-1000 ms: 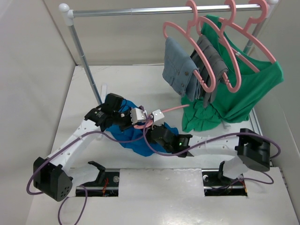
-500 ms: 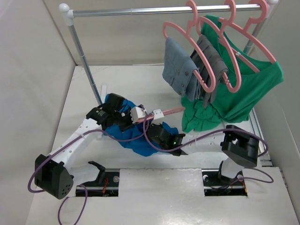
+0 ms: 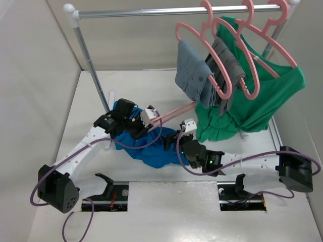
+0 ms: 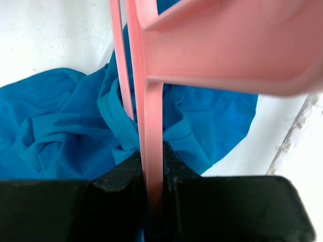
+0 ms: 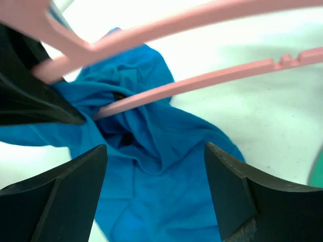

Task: Place the t-shirt on the hanger
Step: Place tshirt on hanger

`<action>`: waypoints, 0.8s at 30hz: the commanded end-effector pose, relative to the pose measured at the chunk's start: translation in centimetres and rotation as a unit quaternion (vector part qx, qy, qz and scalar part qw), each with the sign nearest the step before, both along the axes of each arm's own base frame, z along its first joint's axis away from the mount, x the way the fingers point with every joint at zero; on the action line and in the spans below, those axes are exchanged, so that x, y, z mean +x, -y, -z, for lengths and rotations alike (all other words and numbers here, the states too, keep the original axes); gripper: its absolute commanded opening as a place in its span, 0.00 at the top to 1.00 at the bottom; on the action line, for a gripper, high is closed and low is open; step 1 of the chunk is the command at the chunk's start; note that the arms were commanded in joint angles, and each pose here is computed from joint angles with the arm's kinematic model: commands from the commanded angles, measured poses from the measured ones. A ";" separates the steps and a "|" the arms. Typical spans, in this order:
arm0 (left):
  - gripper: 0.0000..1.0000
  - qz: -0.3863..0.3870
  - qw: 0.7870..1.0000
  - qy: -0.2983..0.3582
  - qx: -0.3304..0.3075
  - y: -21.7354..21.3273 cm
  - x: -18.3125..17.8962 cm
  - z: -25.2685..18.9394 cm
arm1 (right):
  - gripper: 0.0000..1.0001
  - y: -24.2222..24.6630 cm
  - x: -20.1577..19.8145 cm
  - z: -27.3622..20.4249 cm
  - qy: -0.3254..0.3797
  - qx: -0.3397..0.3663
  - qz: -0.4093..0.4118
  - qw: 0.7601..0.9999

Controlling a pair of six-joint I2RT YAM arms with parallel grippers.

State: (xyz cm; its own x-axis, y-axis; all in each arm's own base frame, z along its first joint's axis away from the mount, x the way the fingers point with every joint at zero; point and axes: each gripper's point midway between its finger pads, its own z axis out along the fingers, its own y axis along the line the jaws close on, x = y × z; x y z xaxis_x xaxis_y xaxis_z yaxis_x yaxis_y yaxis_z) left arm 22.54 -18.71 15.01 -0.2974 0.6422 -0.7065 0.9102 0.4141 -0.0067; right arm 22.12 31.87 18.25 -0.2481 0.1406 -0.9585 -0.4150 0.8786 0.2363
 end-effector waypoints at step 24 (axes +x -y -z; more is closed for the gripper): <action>1.00 -0.030 0.998 0.003 -0.059 1.8 1.9 -3.5 | 0.43 -5.3 2.9 6.7 0.001 0.054 -0.004 0.999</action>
